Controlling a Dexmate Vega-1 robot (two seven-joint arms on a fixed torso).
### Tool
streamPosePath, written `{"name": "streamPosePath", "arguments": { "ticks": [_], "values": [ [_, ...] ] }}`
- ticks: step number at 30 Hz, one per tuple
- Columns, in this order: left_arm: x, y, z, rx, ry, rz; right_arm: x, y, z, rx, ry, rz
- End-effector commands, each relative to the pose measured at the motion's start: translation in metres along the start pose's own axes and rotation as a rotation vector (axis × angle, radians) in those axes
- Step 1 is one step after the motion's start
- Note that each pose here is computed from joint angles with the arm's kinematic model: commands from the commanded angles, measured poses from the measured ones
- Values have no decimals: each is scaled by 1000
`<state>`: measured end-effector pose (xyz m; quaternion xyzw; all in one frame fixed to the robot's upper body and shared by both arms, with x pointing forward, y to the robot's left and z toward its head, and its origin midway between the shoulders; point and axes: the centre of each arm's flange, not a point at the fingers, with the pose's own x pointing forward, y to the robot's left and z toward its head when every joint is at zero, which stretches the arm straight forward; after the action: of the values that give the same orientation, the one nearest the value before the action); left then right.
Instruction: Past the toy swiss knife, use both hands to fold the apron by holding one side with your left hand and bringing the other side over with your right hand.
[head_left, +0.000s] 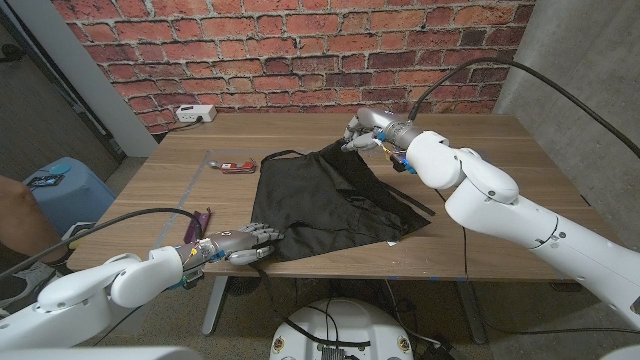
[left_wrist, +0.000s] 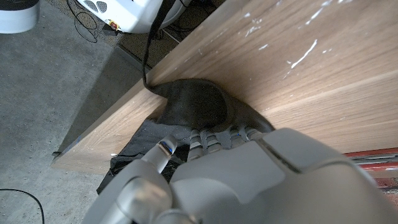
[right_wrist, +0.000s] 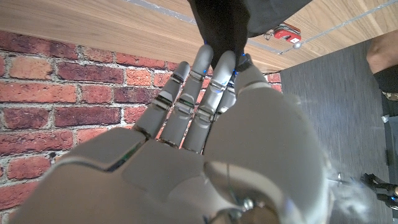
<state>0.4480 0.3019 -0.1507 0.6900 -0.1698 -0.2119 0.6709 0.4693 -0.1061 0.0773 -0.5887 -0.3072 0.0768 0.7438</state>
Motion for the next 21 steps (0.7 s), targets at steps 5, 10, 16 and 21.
{"name": "streamPosePath", "arguments": {
  "ticks": [5, 10, 16, 21],
  "values": [
    [1, -1, 0, -3, -8, 5, 2, -5, 22, 21, -80, 17],
    [2, 0, -2, -2, -7, 10, 2, -6, 26, 31, -101, 23],
    [4, 2, -3, 2, -10, 12, 6, -5, 34, 43, -134, 46],
    [4, 2, -3, 2, -11, 13, 8, -6, 39, 50, -153, 55]
  ]
}}
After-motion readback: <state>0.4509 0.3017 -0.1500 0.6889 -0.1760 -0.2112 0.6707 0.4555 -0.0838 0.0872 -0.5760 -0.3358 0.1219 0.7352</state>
